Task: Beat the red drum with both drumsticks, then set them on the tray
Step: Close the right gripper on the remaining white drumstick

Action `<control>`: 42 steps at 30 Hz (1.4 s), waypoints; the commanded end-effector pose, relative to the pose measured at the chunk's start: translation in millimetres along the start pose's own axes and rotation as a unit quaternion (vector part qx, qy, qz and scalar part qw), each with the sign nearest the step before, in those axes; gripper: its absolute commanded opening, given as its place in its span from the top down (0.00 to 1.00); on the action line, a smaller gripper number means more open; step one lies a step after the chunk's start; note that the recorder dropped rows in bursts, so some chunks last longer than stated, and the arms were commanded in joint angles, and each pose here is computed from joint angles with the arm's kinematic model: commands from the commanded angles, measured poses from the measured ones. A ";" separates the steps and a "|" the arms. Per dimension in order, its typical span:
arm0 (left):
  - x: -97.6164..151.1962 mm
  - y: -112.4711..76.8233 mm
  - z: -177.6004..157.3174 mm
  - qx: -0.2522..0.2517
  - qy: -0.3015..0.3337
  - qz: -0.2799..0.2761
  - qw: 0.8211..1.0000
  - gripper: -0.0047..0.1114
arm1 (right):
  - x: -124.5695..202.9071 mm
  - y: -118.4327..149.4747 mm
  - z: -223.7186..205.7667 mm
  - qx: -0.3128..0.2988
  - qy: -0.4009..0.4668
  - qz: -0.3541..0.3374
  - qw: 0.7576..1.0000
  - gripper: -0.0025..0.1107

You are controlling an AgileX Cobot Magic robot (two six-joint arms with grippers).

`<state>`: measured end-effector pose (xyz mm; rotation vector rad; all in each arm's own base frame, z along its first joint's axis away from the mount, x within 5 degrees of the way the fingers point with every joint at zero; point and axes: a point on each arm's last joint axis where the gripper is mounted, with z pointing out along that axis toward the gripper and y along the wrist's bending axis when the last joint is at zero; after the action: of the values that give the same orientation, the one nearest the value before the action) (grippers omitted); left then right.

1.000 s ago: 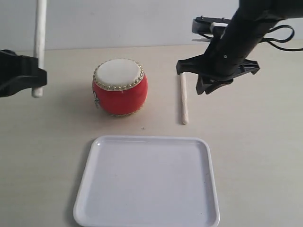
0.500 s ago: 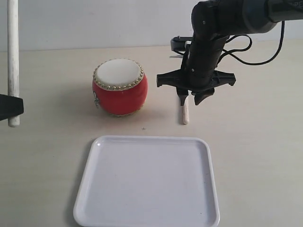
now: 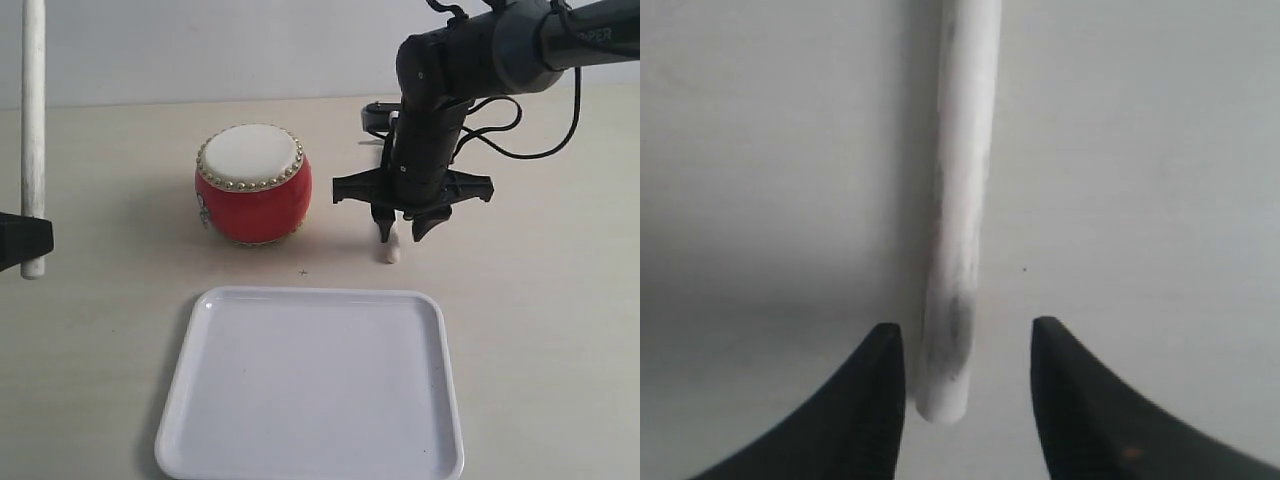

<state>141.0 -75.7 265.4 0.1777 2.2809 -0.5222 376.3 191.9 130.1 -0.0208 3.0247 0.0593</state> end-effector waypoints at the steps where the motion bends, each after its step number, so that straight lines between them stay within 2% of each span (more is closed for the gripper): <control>1: -0.6 0.8 -0.5 -0.001 -0.008 0.003 1.000 0.96 | -0.8 5.5 3.2 0.001 -0.006 -0.006 1.000 0.61; 28: -1.0 0.8 -0.5 -0.001 -0.010 0.003 1.000 0.96 | -4.5 5.6 17.1 0.018 0.002 0.032 0.999 0.62; 32: -1.2 0.7 -0.5 -0.001 -0.011 0.003 1.000 0.96 | -4.5 5.6 17.1 0.018 0.002 0.032 0.999 0.65; 39: -1.7 0.7 -0.5 -0.001 -0.014 0.003 1.000 0.96 | -4.5 5.6 17.1 0.018 0.002 0.032 0.999 0.81; 42: -1.7 0.7 -0.5 -0.001 -0.014 0.003 1.000 0.96 | -4.0 5.4 18.1 0.020 0.005 0.032 0.999 0.83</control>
<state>141.5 -75.8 265.9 0.1780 2.2730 -0.5220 381.2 197.7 112.1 0.0835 3.0411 0.0134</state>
